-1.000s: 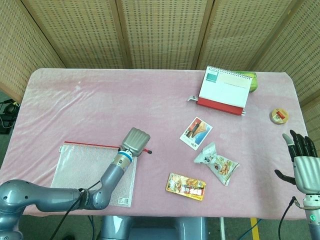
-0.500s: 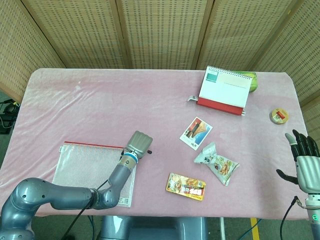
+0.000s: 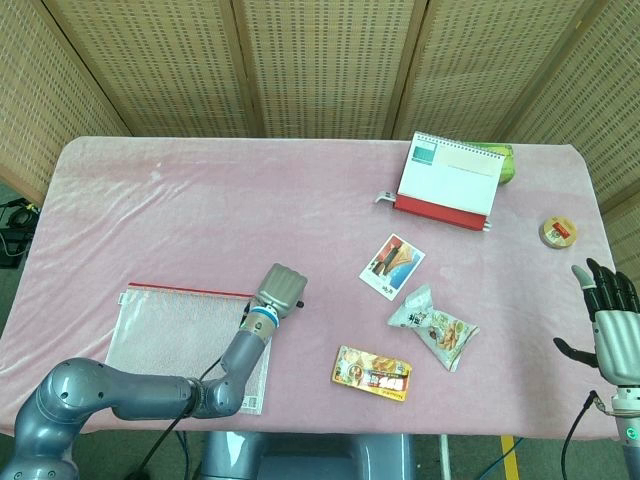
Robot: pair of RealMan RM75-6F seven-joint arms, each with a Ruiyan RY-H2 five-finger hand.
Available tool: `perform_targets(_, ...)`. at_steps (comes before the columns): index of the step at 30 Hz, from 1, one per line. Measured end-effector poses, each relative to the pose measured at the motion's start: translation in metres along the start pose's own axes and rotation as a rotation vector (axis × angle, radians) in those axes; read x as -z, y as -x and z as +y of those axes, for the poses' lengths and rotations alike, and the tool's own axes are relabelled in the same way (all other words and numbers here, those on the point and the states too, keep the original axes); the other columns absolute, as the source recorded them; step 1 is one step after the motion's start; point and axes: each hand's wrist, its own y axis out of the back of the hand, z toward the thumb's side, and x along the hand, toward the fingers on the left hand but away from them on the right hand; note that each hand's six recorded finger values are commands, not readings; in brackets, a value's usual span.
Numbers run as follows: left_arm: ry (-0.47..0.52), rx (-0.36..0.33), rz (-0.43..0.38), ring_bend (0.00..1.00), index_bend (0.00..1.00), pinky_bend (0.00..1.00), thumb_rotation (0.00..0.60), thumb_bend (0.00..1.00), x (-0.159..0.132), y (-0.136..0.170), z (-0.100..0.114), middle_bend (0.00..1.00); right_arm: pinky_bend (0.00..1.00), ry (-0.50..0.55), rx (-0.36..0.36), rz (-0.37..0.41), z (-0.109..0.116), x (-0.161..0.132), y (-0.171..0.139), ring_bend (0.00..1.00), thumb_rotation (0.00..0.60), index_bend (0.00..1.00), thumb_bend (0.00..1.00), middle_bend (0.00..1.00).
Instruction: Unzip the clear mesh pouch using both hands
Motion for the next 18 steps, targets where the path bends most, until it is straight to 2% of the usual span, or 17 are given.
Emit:
perform_targets(10,0.002,0.002,0.005,0.87,0.54,1.0,0.6,0.39,-0.0036,-0.0012,-0.0027,0.96,0.0,0.009,0.001,0.0,0.0015,0.0013,-0.0004,0.0,0.6,0.0,0.0,0.0)
perform_targets(18,-0.009,0.016,0.03,0.87,0.56,1.0,0.6,0.45,0.0003,-0.0023,-0.0067,0.96,0.0,0.015,0.001,0.001,0.0025,0.0019,-0.0006,0.0,0.6,0.0,0.0,0.0)
